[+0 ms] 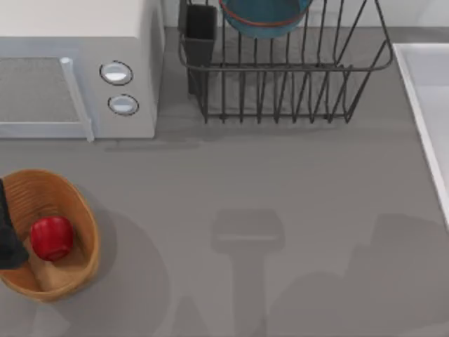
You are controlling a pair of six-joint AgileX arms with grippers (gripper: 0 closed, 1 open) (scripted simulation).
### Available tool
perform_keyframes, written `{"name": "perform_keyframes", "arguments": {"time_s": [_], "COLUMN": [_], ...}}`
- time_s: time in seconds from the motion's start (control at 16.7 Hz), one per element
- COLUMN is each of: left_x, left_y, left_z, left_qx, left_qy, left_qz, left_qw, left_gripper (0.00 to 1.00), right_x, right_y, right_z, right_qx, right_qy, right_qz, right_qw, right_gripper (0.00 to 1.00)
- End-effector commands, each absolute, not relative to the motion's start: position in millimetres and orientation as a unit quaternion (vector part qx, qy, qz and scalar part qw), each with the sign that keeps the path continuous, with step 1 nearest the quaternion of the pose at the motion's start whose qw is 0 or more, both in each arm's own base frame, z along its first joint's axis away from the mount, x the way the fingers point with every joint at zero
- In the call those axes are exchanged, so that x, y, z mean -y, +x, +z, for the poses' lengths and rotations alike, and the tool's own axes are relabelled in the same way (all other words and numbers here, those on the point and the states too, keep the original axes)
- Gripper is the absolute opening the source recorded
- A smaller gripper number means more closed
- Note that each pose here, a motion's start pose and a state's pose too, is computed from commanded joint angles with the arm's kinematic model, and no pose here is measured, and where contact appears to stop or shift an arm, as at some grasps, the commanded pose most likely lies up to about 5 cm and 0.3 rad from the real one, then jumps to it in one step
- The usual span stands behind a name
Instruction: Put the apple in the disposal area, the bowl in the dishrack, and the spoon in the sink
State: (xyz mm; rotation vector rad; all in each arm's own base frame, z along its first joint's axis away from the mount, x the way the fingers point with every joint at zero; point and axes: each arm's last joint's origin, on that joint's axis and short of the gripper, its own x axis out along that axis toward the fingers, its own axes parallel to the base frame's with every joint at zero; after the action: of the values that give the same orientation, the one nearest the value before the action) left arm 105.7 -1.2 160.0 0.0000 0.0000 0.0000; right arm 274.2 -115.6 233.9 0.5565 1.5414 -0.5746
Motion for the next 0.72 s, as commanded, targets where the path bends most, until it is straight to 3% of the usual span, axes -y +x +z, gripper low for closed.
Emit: {"name": "perform_keyframes", "arguments": {"time_s": [0.42,0.72], "left_x": [1.2,1.2], "left_y": [105.7,105.7], "left_z": [160.0,160.0], "left_qx": [0.000,0.000], "left_qy": [0.000,0.000], "left_qz": [0.000,0.000], "left_qw": [1.000,1.000], "left_gripper": [1.00,1.00], "right_x": [123.5,101.6], "right_y": [405.9,470.7], "right_z": [251.9,235.8], "right_qx": [-0.664,-0.650], "right_qy": [0.245,0.243], "right_qz": [-0.257,-0.250], "right_qw": [0.658,0.675], "right_gripper": [0.00,0.00]}}
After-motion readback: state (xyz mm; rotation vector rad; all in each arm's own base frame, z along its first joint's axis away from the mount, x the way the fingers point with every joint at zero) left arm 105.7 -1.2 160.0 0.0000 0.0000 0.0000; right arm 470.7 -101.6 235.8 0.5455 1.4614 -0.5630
